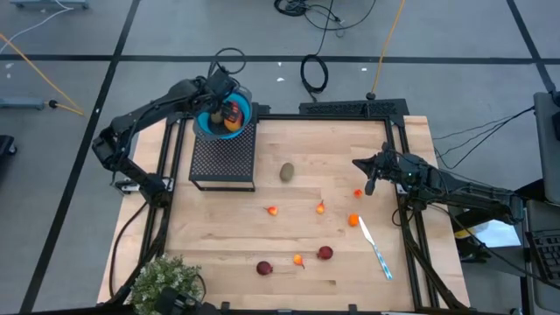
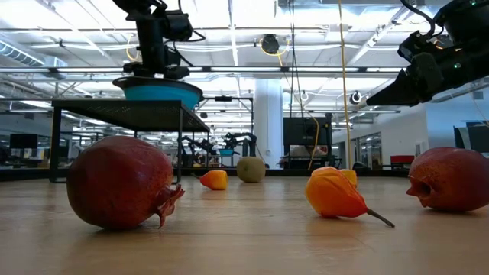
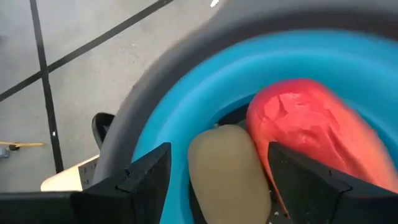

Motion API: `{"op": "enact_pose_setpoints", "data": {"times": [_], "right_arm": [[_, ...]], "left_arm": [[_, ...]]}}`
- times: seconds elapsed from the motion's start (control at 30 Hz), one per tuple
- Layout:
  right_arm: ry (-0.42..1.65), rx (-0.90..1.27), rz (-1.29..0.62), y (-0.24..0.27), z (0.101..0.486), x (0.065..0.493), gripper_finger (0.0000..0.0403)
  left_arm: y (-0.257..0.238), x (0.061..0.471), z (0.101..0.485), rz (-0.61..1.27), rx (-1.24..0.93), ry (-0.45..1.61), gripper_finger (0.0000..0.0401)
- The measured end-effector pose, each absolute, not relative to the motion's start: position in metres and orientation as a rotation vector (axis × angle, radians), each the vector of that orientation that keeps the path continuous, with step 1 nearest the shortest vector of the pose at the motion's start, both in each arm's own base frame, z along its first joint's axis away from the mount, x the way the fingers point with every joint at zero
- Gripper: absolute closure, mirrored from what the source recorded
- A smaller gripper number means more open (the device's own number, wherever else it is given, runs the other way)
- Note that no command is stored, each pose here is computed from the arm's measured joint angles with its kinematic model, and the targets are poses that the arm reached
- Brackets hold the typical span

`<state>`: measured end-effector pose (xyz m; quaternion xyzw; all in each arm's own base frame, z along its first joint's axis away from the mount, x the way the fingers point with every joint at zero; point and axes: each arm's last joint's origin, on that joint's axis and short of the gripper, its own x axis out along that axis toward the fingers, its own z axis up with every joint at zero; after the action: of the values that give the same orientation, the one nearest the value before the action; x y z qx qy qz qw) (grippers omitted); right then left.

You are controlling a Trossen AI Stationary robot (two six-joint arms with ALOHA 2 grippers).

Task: Pick & Place Fruit
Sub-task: Put the kiwi into the blue strainer bowl on the shelf

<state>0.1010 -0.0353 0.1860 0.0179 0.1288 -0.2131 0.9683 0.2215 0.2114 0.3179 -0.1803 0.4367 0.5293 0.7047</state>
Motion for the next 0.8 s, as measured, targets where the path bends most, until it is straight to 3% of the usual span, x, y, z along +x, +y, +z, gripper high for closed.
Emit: {"op": "enact_pose_setpoints", "data": {"times": [0.53, 0.8], "right_arm": [[0.260, 0.036, -0.430, -0.035, 0.186, 0.101, 0.0399], [0.260, 0.037, -0.430, -0.035, 0.186, 0.101, 0.0398]], "left_arm": [[0.197, 0.217, 0.374, 1.160, -0.390, 0.948, 0.0187], [0.168, 0.218, 0.388, 1.097, -0.380, 0.988, 0.0238]]}}
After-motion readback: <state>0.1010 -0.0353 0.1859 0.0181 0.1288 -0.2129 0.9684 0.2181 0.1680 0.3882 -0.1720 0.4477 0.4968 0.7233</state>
